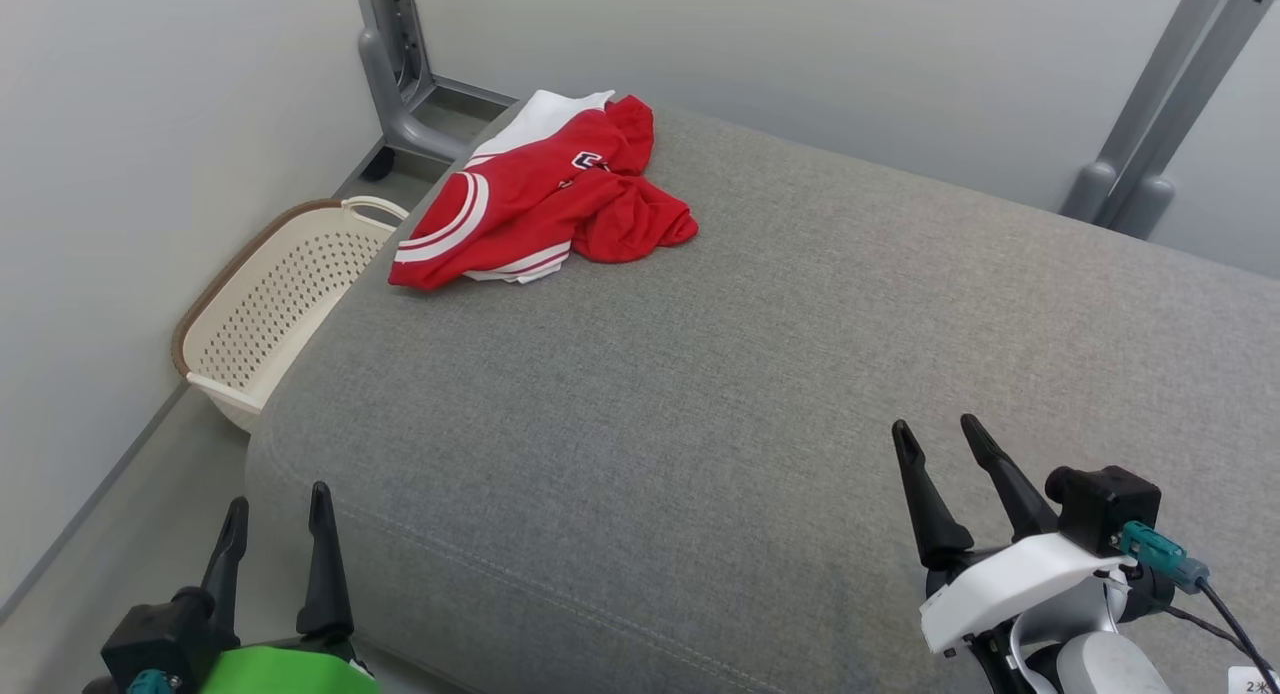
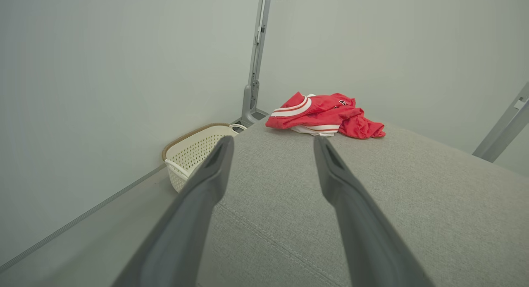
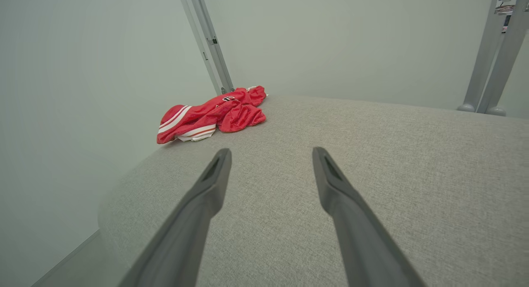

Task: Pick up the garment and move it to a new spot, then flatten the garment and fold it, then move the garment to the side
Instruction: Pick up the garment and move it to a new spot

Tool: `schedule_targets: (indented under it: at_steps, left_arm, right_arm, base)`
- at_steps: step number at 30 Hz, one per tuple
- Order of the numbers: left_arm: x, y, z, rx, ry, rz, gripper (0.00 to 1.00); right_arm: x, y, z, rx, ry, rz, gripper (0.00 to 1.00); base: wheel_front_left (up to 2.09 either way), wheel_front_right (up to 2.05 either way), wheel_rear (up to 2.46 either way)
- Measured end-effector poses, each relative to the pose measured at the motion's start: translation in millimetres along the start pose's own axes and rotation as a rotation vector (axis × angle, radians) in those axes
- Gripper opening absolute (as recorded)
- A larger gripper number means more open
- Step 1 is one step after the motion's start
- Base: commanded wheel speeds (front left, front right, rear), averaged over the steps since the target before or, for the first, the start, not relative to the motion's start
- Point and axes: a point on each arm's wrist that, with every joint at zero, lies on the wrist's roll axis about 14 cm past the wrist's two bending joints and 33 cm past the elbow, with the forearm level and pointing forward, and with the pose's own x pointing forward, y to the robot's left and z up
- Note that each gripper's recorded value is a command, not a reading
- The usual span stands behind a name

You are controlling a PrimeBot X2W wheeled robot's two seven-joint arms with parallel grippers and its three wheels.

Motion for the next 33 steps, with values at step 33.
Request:
schedule_targets:
  at_steps: [33]
  left_arm:
    - [282, -83, 27, 0.189, 0.318, -0.175, 1.00]
  right_arm:
    - [23, -141, 30, -0.085, -0.120, -0.282, 1.00]
  base:
    - [0.00, 0.00, 0.00]
